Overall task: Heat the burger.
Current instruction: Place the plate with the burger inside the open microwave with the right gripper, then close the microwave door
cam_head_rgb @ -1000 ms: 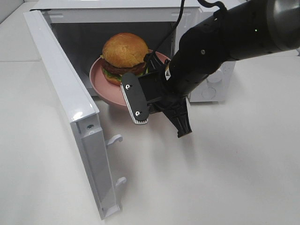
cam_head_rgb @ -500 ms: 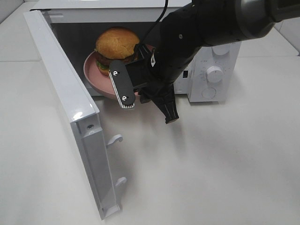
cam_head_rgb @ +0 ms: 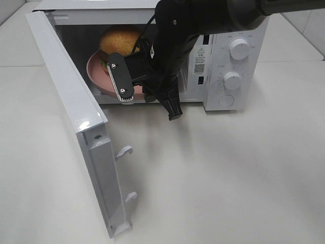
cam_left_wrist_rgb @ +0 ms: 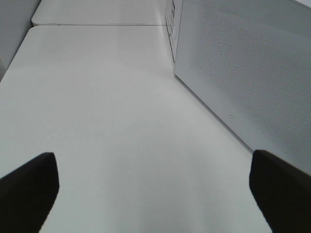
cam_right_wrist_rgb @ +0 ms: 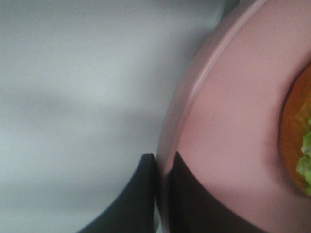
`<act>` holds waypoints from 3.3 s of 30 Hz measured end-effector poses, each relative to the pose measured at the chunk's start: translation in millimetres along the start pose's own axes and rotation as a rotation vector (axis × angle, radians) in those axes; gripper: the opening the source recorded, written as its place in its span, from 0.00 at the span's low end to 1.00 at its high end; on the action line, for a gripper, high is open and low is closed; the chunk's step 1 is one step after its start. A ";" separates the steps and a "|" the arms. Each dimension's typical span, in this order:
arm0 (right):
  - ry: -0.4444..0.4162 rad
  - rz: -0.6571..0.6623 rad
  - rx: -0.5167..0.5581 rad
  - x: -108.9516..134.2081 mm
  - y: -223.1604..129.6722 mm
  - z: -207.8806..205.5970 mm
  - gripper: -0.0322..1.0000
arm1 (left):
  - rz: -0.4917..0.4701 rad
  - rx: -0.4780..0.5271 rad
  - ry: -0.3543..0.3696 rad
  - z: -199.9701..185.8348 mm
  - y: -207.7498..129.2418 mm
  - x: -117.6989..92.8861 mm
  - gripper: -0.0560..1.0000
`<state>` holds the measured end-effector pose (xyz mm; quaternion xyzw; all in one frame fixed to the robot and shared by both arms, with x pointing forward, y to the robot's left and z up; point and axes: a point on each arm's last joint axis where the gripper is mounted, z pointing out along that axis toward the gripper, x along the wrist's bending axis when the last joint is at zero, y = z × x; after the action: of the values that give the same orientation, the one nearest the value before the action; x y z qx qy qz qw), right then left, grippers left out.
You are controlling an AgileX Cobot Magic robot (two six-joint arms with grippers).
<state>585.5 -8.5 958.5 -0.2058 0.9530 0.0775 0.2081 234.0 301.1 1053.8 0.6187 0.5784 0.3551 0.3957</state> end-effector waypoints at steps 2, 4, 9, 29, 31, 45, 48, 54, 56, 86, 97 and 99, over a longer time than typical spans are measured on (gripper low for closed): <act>0.006 0.000 0.003 -2.2 0.6 1.4 0.07 | 0.000 0.000 0.000 0.0 0.0 0.0 0.99; 0.016 0.002 0.007 -6.4 2.1 8.2 0.07 | 0.000 0.000 0.000 0.0 0.0 0.0 0.99; 0.028 0.008 0.012 -14.1 3.3 17.7 0.07 | 0.000 0.000 0.000 0.0 0.0 0.0 0.99; 0.022 0.093 0.034 -52.0 -7.5 38.4 0.07 | 0.000 0.000 0.000 0.0 0.0 0.0 0.99; 0.003 0.092 0.030 -57.2 -7.8 39.9 0.07 | 0.000 0.000 0.000 0.0 0.0 0.0 0.99; 0.024 0.062 0.030 -53.5 -7.6 53.7 0.07 | 0.000 0.000 0.000 0.0 0.0 0.0 0.99; 0.021 0.062 0.029 -53.7 -7.5 54.7 0.07 | 0.000 0.000 0.000 0.0 0.0 0.0 0.99; 0.008 0.061 0.025 -56.4 -6.7 58.9 0.07 | 0.000 0.000 0.000 0.0 0.0 0.0 0.99; -0.006 0.062 0.021 -59.5 -5.8 60.8 0.07 | 0.000 0.000 0.000 0.0 0.0 0.0 0.99; -0.032 0.075 0.010 -62.2 -4.7 63.8 0.10 | 0.000 0.000 0.000 0.0 0.0 0.0 0.99; -0.064 0.098 0.002 -67.1 -3.8 60.5 0.47 | 0.000 0.000 0.000 0.0 0.0 0.0 0.99; -0.055 0.102 0.005 -66.2 -4.1 60.6 0.55 | 0.000 0.000 0.000 0.0 0.0 0.0 0.99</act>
<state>664.2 25.8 932.1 -0.1545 0.9564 0.0912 0.2304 234.0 301.1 1053.8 0.6187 0.5784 0.3551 0.3957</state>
